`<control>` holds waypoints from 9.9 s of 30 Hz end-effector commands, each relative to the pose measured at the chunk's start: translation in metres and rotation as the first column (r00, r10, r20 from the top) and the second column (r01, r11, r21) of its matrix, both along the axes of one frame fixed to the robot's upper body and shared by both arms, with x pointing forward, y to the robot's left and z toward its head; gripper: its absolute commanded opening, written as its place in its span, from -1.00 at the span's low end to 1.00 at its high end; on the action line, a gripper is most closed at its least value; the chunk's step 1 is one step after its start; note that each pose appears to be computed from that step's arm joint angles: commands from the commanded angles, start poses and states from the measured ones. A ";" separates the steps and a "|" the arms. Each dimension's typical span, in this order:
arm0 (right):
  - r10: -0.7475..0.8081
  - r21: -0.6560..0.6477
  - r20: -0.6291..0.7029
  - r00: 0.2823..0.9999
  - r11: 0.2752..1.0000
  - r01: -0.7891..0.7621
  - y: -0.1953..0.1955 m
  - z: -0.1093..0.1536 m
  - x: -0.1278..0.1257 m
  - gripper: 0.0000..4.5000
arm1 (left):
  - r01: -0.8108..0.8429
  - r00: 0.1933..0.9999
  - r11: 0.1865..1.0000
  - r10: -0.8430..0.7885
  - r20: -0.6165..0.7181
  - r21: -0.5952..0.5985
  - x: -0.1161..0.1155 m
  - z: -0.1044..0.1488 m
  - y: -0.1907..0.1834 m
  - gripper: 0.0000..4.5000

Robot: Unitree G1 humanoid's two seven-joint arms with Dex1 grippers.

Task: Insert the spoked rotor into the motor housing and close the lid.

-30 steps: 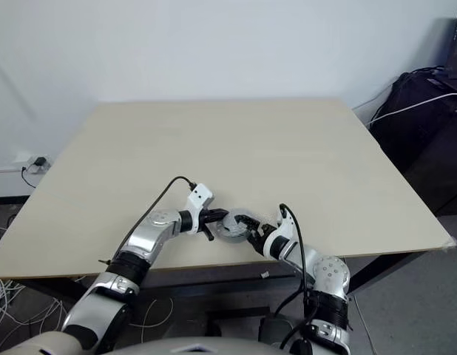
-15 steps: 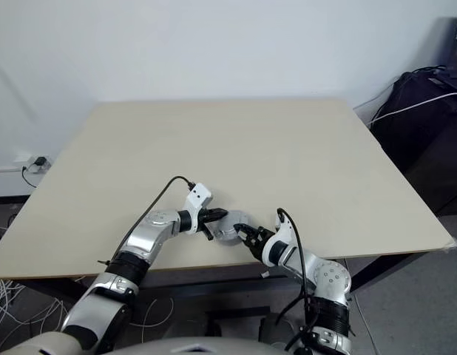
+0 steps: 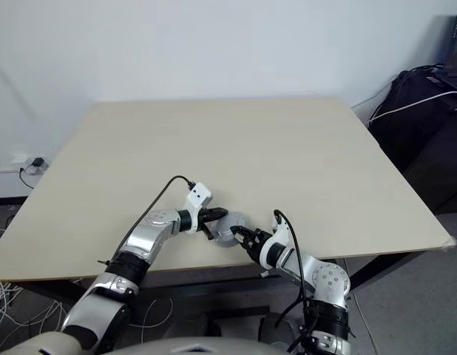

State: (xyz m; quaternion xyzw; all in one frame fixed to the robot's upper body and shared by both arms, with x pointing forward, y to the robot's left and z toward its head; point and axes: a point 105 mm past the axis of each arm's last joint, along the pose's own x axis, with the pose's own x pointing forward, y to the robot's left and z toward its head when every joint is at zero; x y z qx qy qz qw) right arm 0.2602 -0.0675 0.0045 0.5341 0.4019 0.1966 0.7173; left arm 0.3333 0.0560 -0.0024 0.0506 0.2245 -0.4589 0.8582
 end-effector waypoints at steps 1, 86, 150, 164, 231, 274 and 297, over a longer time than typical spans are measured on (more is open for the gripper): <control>0.052 0.144 0.096 0.994 0.987 -0.066 0.040 0.031 0.003 -0.06 | 0.028 0.999 1.000 -0.028 -0.040 -0.008 -0.011 -0.009 -0.008 -1.00; -0.091 0.242 0.284 0.955 0.970 0.021 0.033 0.092 0.043 -0.07 | -0.386 0.911 0.815 0.265 -0.314 -0.432 -0.090 -0.010 0.018 0.99; 0.161 -0.532 0.567 0.808 0.820 0.210 -0.028 0.059 0.033 1.00 | -0.481 0.790 0.692 0.609 0.077 -0.539 -0.034 0.053 0.068 1.00; 0.713 -0.870 0.493 0.498 0.413 0.270 0.021 0.025 0.045 1.00 | -0.496 0.772 0.691 0.628 0.097 -0.527 -0.032 0.053 0.077 1.00; 0.716 -0.867 0.441 0.541 0.496 0.051 0.047 0.000 0.035 0.42 | -0.434 0.836 0.818 0.522 0.171 -0.376 -0.033 0.035 0.057 1.00; 0.727 -0.865 0.435 0.531 0.501 0.023 0.051 -0.001 0.032 0.42 | 0.005 0.997 0.997 0.001 0.077 -0.074 -0.021 0.016 0.056 -0.99; 0.724 -0.861 0.444 0.529 0.508 0.027 0.052 0.001 0.031 0.42 | 0.091 0.995 0.994 -0.090 -0.036 0.059 -0.017 0.003 0.034 -0.99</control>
